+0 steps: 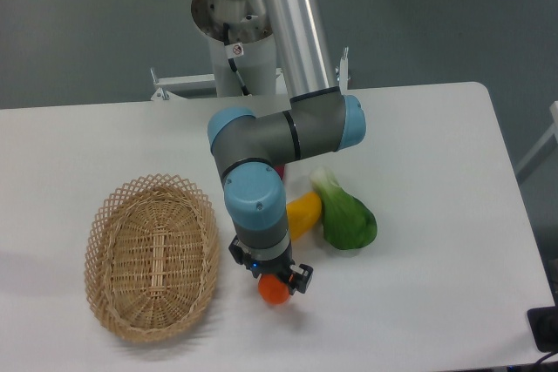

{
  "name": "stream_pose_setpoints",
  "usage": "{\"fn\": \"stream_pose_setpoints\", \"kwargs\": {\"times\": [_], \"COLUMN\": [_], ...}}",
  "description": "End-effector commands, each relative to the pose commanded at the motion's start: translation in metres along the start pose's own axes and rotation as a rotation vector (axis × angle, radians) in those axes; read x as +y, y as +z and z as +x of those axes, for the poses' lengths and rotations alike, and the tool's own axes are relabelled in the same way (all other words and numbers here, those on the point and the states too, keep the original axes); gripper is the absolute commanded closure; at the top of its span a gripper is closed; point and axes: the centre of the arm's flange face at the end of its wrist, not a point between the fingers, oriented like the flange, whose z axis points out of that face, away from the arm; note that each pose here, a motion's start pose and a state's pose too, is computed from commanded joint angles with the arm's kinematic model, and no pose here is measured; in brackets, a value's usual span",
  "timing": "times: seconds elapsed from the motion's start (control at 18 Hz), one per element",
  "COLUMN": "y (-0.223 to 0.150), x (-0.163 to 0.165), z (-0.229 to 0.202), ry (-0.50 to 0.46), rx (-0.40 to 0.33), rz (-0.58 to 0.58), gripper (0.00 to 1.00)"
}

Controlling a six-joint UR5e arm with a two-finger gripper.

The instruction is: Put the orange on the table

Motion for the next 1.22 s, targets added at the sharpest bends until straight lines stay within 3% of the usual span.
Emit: {"fn": "stream_pose_setpoints", "kwargs": {"times": [0.17,0.44,0.83,1.06,1.22], "y": [-0.008,-0.027,-0.108,-0.150,-0.182], "x": [-0.002,-0.004,0.002,0.004,0.013], "z": [0.000,-0.006,-0.031,-0.048,-0.054], "ry": [-0.003,0.026,0.097,0.118,0.124], "rx": [-0.011,-0.040,-0.108,-0.049,-0.004], "rz": [0.012,0.042,0.104,0.060,0.101], "gripper": [0.09,0.04,0.00,0.00,0.00]}}
